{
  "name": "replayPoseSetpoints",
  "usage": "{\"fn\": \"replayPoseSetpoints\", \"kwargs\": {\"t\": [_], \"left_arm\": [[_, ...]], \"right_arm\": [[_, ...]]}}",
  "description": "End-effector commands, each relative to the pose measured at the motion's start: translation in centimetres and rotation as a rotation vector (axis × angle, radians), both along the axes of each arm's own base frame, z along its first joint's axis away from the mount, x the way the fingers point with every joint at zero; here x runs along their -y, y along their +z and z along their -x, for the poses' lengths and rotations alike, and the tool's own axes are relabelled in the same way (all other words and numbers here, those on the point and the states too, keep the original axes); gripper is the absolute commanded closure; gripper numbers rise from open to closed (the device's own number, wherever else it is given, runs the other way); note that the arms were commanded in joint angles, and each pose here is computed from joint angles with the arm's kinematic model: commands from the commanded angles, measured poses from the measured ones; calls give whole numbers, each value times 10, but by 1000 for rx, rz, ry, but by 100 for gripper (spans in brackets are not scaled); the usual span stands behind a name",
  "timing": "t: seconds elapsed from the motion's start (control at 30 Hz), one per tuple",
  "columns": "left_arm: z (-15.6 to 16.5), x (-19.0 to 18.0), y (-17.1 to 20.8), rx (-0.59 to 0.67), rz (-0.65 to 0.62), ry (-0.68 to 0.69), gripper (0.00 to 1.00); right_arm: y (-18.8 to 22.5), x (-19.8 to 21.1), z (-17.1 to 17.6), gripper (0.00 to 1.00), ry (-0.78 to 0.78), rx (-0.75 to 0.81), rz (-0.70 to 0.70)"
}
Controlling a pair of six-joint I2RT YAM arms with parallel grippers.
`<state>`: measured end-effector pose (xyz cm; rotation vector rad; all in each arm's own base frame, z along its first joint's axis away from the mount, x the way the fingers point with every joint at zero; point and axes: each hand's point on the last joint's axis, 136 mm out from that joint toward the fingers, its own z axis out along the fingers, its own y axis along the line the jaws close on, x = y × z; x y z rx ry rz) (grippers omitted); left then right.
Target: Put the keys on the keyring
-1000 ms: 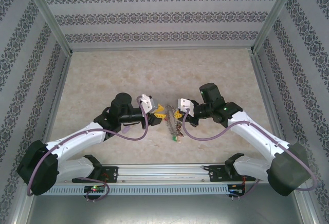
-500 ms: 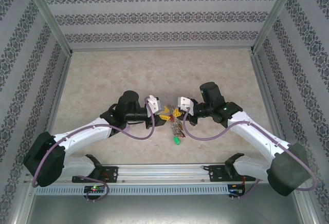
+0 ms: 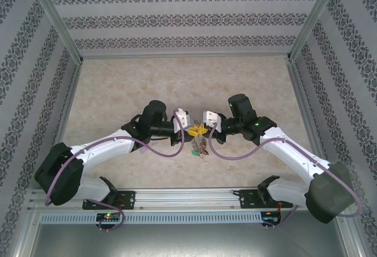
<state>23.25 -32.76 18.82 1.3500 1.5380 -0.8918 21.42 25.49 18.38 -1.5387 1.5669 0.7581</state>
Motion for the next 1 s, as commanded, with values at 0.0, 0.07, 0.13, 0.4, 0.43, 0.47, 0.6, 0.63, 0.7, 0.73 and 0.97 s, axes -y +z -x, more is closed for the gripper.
{"fn": "replayPoseSetpoints", "kwargs": {"t": [0.0,0.07,0.13,0.4,0.43,0.47,0.6,0.63,0.7,0.73,0.97], "left_arm": [[6,5,5,22,-7,-49,81],[6,5,4,21,-15,-50,85],[6,4,4,24,-20,-48,88],[2,4,4,23,-31,-32,98],[2,5,3,19,-32,-34,98],[1,6,2,15,-33,-35,96],[1,8,0,-3,-38,-47,91],[1,9,0,-5,-38,-49,91],[0,9,-1,-8,-41,-49,91],[-1,10,-1,-9,-42,-49,93],[-7,11,-2,0,-32,-17,100]], "right_arm": [[14,-6,-1,100,31,26,-56],[14,-6,-1,100,30,27,-55],[14,-6,-1,100,29,28,-53],[16,-7,2,100,41,18,-58],[16,-7,3,100,43,14,-59],[15,-7,3,100,46,10,-61],[16,-8,4,100,49,5,-65],[17,-8,4,100,49,4,-66],[17,-8,4,100,50,2,-67],[17,-8,4,100,50,0,-68],[11,-5,4,99,29,-15,-57]]}}
